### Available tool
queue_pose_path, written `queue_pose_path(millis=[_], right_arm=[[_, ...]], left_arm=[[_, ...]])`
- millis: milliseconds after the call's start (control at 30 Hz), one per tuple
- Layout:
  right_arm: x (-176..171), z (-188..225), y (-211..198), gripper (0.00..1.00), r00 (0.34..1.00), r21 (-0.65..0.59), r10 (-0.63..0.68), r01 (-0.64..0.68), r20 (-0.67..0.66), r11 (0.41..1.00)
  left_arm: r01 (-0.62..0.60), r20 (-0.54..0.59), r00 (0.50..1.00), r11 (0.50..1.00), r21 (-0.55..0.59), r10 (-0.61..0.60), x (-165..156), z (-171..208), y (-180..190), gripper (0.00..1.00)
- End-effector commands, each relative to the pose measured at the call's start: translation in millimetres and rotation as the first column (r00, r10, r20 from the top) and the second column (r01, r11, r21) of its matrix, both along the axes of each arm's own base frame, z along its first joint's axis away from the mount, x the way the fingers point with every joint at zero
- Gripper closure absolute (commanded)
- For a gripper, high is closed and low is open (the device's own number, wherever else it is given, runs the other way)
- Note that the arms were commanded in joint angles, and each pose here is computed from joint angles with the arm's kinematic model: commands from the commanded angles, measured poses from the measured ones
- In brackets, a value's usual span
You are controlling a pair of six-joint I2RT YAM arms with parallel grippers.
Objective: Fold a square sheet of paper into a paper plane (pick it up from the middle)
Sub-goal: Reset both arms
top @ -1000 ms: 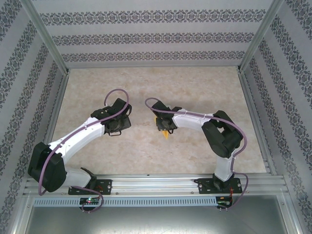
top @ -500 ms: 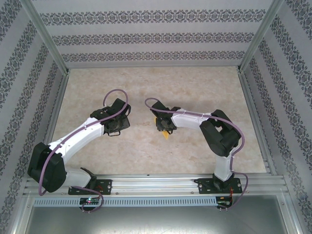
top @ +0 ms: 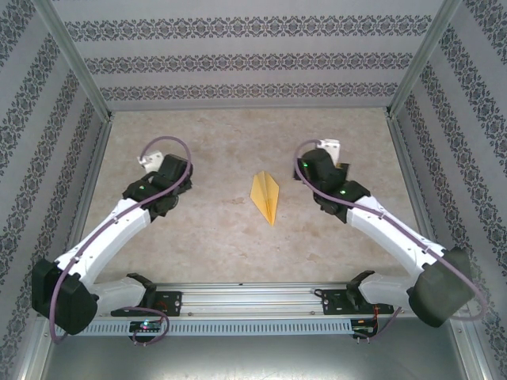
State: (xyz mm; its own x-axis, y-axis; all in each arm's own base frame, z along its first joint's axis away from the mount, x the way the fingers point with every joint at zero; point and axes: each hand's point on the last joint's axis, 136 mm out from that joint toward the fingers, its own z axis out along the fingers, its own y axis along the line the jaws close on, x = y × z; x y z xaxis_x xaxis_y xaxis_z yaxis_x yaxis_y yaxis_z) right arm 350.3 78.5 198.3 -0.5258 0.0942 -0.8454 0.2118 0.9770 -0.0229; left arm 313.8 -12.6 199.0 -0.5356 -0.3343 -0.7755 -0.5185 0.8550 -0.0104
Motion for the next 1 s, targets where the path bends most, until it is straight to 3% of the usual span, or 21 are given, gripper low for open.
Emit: queue_pose_path(millis=[0,100,200,333,400,500,633,767,800,967], right_arm=[[10.9,-39.9,-58.3,0.03,0.994,-0.185,-0.102,0.091,-0.049,0.978],[28.2,-68.5,-78.4,0.03,0.99,-0.175,-0.083,0.062,-0.118,0.983],[47.9,-84.1,-75.2,0.02,0.997,-0.199,-0.006,-0.009,-0.076,0.98],[70.2,-90.0,-57.8,0.03,0.992,-0.257,0.128,-0.12,0.016,0.959],[68.2,-93.3,-57.1,0.03,0.988,-0.212,0.155,-0.149,0.016,0.966],[51.2,-89.1,-60.5,0.03,0.969,-0.102,0.216,-0.204,0.121,0.974],[31.8,-89.4,-69.9,0.02,0.909,-0.047,0.218,-0.215,0.356,0.975],[45.5,-93.0,-69.5,0.03,0.948,-0.051,0.208,-0.202,0.243,0.978],[46.7,-91.1,-77.5,0.02,0.948,-0.038,0.164,-0.16,0.273,0.986],[45.3,-91.6,-85.3,0.02,0.958,-0.036,0.122,-0.117,0.261,0.992]], left_arm=[[-0.13,0.016,0.991,0.969,0.21,0.129,0.5,0.1,54.6,0.0],[-0.16,-0.001,0.986,0.936,0.314,0.169,2.6,-24.2,81.1,0.0],[-0.11,0.013,0.994,0.93,0.349,0.112,10.2,-51.1,89.2,0.0],[-0.092,0.123,0.991,0.961,0.262,0.061,24.5,-76.2,92.9,0.0],[-0.052,0.163,0.987,0.967,0.25,0.011,35.9,-84.9,90.2,0.0],[0.037,0.226,0.97,0.969,0.245,-0.094,54.2,-82.7,78.0,0.0],[0.185,0.239,0.939,0.948,0.259,-0.248,74.6,-95.5,55.5,0.0],[0.318,0.216,0.906,0.921,0.224,-0.365,79.7,-110.6,36.6,0.0],[0.291,0.265,0.899,0.929,0.23,-0.348,80.6,-110.3,42.5,0.0],[0.3,0.227,0.912,0.933,0.2,-0.342,78.8,-113.8,42.9,0.0]])
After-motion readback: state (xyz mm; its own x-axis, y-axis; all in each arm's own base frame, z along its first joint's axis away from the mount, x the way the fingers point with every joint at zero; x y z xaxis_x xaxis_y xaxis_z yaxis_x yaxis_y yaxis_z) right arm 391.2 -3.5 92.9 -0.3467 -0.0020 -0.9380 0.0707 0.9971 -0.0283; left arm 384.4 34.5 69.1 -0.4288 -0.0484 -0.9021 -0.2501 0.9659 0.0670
